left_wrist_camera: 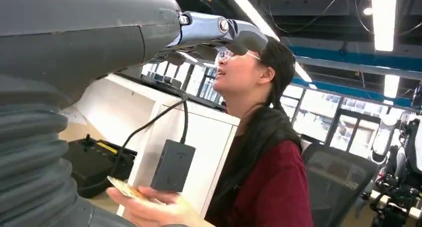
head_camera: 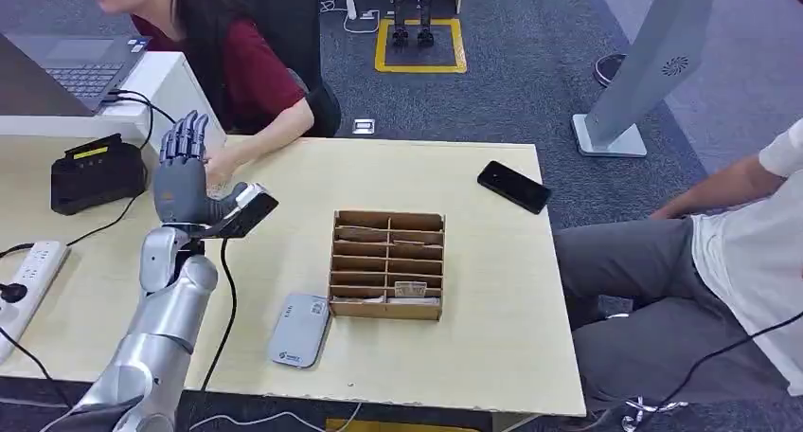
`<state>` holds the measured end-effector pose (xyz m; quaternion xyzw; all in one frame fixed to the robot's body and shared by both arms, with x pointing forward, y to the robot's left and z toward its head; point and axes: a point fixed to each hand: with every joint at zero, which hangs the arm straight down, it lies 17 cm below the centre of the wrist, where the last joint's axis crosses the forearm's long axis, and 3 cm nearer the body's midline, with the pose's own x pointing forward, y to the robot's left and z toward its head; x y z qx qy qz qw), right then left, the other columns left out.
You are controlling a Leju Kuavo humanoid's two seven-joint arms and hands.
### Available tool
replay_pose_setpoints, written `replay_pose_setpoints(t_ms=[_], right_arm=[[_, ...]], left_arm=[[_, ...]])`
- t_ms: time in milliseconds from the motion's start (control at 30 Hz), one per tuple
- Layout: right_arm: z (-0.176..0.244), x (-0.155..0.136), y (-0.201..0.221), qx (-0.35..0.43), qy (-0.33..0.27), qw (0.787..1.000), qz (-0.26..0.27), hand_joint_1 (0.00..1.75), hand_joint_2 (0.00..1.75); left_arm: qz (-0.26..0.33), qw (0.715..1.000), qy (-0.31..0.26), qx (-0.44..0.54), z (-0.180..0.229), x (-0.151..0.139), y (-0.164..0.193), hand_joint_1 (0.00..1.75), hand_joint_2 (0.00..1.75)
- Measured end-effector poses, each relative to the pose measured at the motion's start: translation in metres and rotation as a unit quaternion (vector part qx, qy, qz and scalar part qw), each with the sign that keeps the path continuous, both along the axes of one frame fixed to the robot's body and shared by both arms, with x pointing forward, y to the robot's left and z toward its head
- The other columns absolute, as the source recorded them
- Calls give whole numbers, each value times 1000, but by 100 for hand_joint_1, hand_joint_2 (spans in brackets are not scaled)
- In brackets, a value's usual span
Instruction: Pass the card to the sensor for recognition and then transmit it.
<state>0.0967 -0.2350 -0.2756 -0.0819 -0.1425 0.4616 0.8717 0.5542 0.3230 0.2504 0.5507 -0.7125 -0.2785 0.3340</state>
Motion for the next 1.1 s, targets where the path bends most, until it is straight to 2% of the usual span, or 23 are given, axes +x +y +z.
replay_pose_setpoints(t_ms=[167, 367, 500, 567, 667, 800, 933, 1100], right_arm=[[0, 0, 0, 0, 0, 1000, -1, 0, 175], [0, -2, -2, 0, 3, 1000, -18, 0, 175], [-1, -5, -5, 0, 2, 999, -48, 0, 175], [-1, -4, -6, 2, -2, 998, -57, 0, 175], [-1, -5, -7, 3, -3, 998, -68, 0, 175], [-1, -5, -8, 2, -4, 997, -76, 0, 175], [-3, -14, -12, -4, 9, 996, -86, 0, 175], [-3, -13, -12, -1, 5, 996, -94, 0, 175]], left_arm=[[-17, 998, 20, -49, -6, 5, 2, 0, 175], [-127, 979, 116, -109, -36, 1, -43, 0, 175], [-265, 940, 172, -128, -46, -45, -114, 0, 175], [-314, 923, 173, -138, -39, -69, -140, 0, 175], [-357, 910, 165, -130, -29, -98, -160, 0, 175], [-384, 902, 155, -124, -28, -130, -159, 0, 175], [-396, 901, 151, -93, -50, -181, -153, 0, 175], [-398, 901, 151, -83, -69, -228, -151, 0, 175]])
